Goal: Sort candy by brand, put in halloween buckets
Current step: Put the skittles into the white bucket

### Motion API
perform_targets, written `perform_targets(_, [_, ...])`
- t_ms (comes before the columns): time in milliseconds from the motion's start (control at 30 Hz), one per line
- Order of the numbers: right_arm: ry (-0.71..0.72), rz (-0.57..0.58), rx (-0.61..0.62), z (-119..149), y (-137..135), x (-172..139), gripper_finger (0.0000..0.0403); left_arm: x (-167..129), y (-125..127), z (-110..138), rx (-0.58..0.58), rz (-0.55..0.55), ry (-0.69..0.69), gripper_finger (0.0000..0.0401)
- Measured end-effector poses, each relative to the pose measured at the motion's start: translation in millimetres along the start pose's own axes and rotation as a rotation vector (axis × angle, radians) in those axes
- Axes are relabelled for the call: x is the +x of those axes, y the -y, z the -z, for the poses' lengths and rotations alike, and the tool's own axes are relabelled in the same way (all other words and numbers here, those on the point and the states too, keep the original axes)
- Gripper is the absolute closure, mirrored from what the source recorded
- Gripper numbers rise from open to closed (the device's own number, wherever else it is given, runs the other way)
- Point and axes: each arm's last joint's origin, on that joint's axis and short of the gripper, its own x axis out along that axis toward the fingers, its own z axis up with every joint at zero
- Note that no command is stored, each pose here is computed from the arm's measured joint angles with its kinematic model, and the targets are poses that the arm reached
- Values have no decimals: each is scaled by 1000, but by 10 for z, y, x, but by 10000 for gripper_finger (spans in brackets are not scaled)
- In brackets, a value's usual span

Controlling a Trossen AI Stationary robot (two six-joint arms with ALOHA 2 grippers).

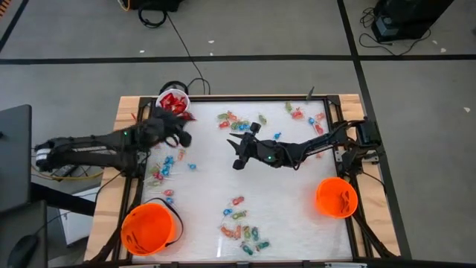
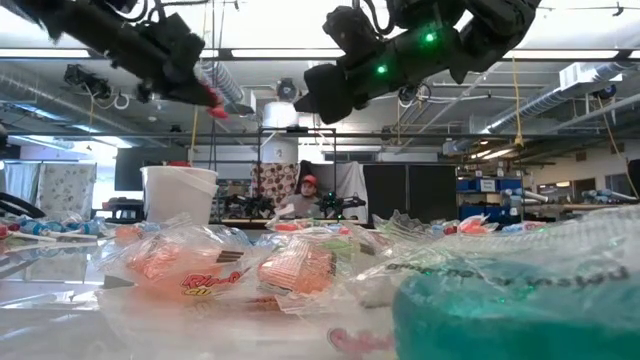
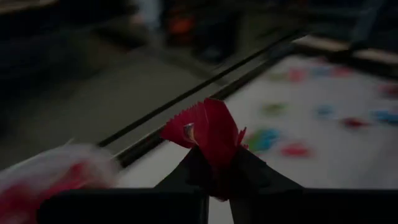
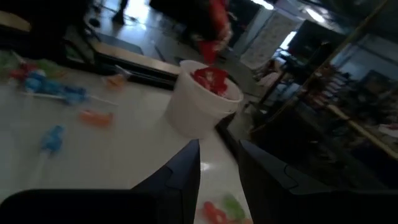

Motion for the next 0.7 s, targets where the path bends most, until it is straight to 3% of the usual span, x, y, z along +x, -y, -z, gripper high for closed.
perform_targets(233, [-6,-91,47,40,1,24,284,9,-465,-326,-18,-249,-165,365])
perform_targets(467, [-46,-104,22,84,-10,24,284,371,-799,-260,-68,-201,-377,365])
perform_targets(700, [-85,-114,-3,130,-11,28,284,750,-1158,-33,-96,-268,-598,365])
